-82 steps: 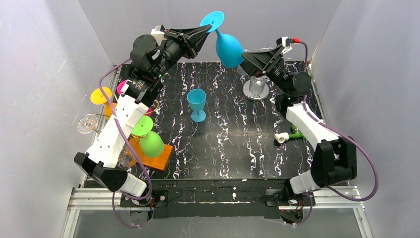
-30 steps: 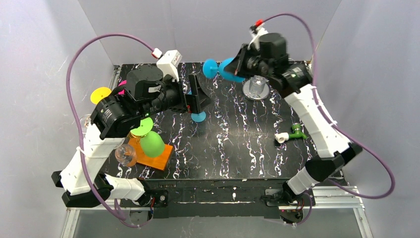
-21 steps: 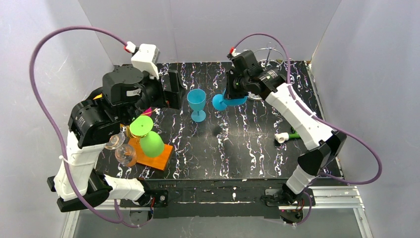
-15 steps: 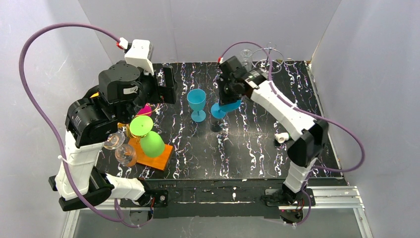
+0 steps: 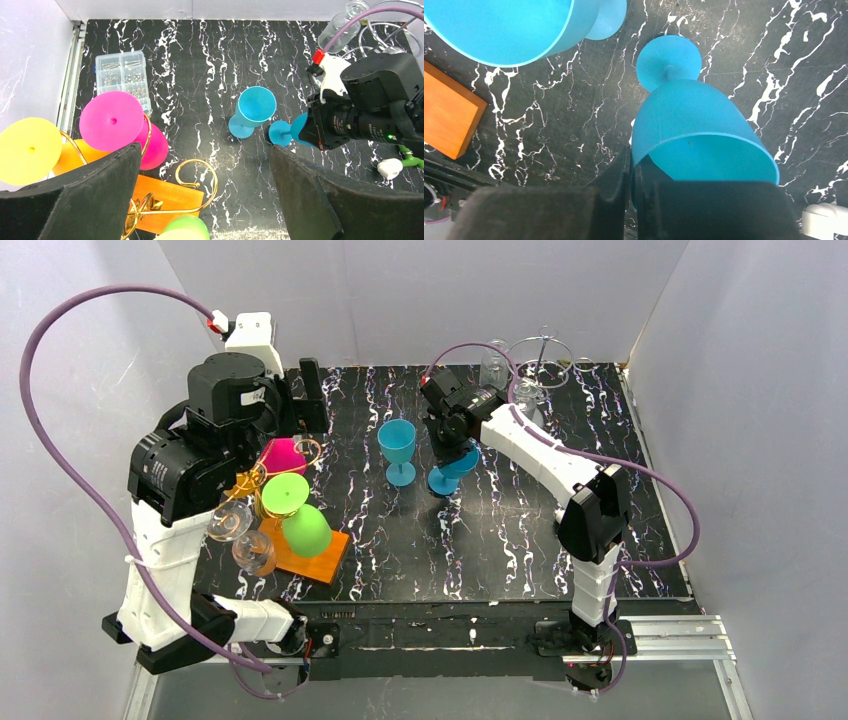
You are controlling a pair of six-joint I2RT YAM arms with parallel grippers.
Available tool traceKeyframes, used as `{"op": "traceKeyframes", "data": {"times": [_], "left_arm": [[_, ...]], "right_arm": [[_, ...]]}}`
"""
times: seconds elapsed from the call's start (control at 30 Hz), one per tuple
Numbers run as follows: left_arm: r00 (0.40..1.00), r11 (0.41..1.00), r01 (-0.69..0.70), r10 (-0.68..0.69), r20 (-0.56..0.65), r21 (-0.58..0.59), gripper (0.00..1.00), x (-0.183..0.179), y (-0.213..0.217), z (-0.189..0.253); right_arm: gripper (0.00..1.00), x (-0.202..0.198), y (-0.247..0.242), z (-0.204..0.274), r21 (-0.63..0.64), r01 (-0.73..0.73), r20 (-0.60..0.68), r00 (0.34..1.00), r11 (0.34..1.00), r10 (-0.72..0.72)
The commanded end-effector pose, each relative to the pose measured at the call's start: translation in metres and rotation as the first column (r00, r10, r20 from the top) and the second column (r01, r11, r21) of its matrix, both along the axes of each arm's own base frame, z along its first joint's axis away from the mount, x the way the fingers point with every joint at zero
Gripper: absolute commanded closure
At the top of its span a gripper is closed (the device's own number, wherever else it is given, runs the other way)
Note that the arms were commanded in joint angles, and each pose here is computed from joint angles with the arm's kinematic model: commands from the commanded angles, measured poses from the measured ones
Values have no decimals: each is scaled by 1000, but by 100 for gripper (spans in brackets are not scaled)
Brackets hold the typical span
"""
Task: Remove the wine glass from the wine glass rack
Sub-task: Place the wine glass at the center of the board.
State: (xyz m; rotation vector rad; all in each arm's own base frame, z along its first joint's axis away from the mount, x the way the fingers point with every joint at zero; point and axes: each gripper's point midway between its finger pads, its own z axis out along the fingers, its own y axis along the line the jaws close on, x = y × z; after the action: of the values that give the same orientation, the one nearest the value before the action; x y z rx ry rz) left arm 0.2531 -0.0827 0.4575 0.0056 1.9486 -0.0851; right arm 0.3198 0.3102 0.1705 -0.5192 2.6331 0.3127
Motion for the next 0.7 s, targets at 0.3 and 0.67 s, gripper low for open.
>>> {"op": "traceKeyframes", "data": {"times": [0.3, 0.67], "left_arm": [[999, 1000, -3, 1, -48, -26, 0, 3, 7, -13], [988, 988, -133, 138, -69, 72, 1, 7, 36, -25]], "right_arm": [[60, 7, 5, 19, 6, -4, 77, 997, 1000, 3], [35, 5, 6, 70, 117, 13, 161, 986, 993, -32]]}}
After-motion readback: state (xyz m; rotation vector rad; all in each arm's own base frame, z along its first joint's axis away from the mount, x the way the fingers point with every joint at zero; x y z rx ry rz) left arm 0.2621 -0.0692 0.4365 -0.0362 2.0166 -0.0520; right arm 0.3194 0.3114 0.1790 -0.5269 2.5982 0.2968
